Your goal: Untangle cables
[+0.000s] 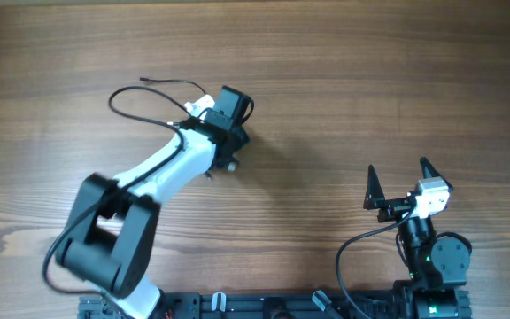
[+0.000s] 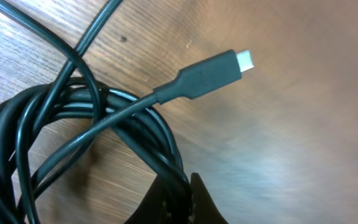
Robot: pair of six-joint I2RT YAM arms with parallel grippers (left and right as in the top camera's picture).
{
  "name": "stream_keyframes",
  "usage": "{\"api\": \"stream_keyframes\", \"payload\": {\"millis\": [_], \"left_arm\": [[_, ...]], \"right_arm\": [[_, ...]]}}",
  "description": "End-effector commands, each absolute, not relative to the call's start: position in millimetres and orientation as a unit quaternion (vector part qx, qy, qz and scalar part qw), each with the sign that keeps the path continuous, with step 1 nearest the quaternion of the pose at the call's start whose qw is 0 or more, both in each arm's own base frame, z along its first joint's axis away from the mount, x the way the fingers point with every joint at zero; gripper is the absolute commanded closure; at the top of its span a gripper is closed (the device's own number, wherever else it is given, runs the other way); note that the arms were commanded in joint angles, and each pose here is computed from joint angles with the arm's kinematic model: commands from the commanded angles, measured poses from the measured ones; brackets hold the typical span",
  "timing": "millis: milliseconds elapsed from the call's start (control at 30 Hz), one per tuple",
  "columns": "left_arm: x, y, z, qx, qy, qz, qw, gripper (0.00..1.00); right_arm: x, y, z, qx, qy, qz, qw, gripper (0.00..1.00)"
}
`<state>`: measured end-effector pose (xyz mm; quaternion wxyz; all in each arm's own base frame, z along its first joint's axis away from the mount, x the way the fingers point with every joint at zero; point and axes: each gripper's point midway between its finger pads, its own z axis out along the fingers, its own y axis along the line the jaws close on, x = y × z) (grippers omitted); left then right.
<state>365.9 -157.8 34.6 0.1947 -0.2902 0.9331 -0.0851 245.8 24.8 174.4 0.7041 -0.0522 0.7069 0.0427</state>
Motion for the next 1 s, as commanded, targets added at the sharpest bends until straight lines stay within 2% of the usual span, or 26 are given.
{"api": "stream_keyframes", "payload": {"millis": [0, 133, 200, 267, 300, 333, 367, 400, 433, 500, 600, 633, 667, 700, 767, 833, 967], "left_arm": [[372, -168, 91, -0.564, 0.782, -0.206, 0.168, 0.96], [350, -200, 86, -0.715, 0.652, -0.251, 0.015, 0.95], [342, -202, 79, -0.741, 0.629, -0.234, 0.002, 0.85], [340, -206, 76, -0.738, 0.635, -0.23, 0.002, 0.84], [338, -209, 76, -0.735, 0.638, -0.23, 0.001, 0.69], [338, -210, 76, -0.733, 0.641, -0.229, 0.009, 0.36], [340, -207, 76, -0.722, 0.653, -0.227, 0.023, 0.14], [342, -203, 76, -0.7, 0.677, -0.223, 0.045, 0.0], [347, -199, 77, -0.67, 0.705, -0.221, 0.069, 0.0], [374, -194, 90, -0.496, 0.821, -0.233, 0.159, 0.0], [406, -205, 118, -0.155, 0.918, -0.23, 0.284, 0.0], [410, -207, 123, -0.051, 0.924, -0.217, 0.31, 0.01], [410, -205, 123, 0.05, 0.924, -0.182, 0.332, 0.09], [410, -202, 120, 0.144, 0.916, -0.143, 0.345, 0.11], [407, -201, 114, 0.301, 0.883, -0.081, 0.352, 0.11], [407, -202, 112, 0.369, 0.857, -0.054, 0.356, 0.11], [405, -211, 100, 0.389, 0.85, -0.075, 0.347, 0.15]], "right_arm": [[245, 24, 176, -0.053, 0.703, 0.036, 0.709, 0.0], [245, 24, 176, -0.053, 0.703, 0.036, 0.709, 0.0], [245, 24, 176, -0.053, 0.703, 0.036, 0.709, 0.0], [245, 24, 176, -0.053, 0.703, 0.036, 0.709, 0.0], [245, 24, 176, -0.053, 0.703, 0.036, 0.709, 0.0], [245, 24, 176, -0.053, 0.703, 0.036, 0.709, 0.0], [245, 24, 176, -0.053, 0.703, 0.036, 0.709, 0.0], [245, 24, 176, -0.053, 0.703, 0.036, 0.709, 0.0], [245, 24, 176, -0.053, 0.703, 0.036, 0.708, 0.0], [245, 24, 176, -0.053, 0.703, 0.036, 0.709, 0.0], [245, 24, 176, -0.053, 0.703, 0.036, 0.709, 0.0], [245, 24, 176, -0.053, 0.703, 0.036, 0.709, 0.0], [245, 24, 176, -0.053, 0.703, 0.036, 0.708, 0.0], [245, 24, 176, -0.053, 0.703, 0.036, 0.709, 0.0], [245, 24, 176, -0.053, 0.703, 0.036, 0.709, 0.0], [245, 24, 176, -0.053, 0.703, 0.036, 0.709, 0.0], [245, 24, 176, -0.053, 0.703, 0.036, 0.709, 0.0]]}}
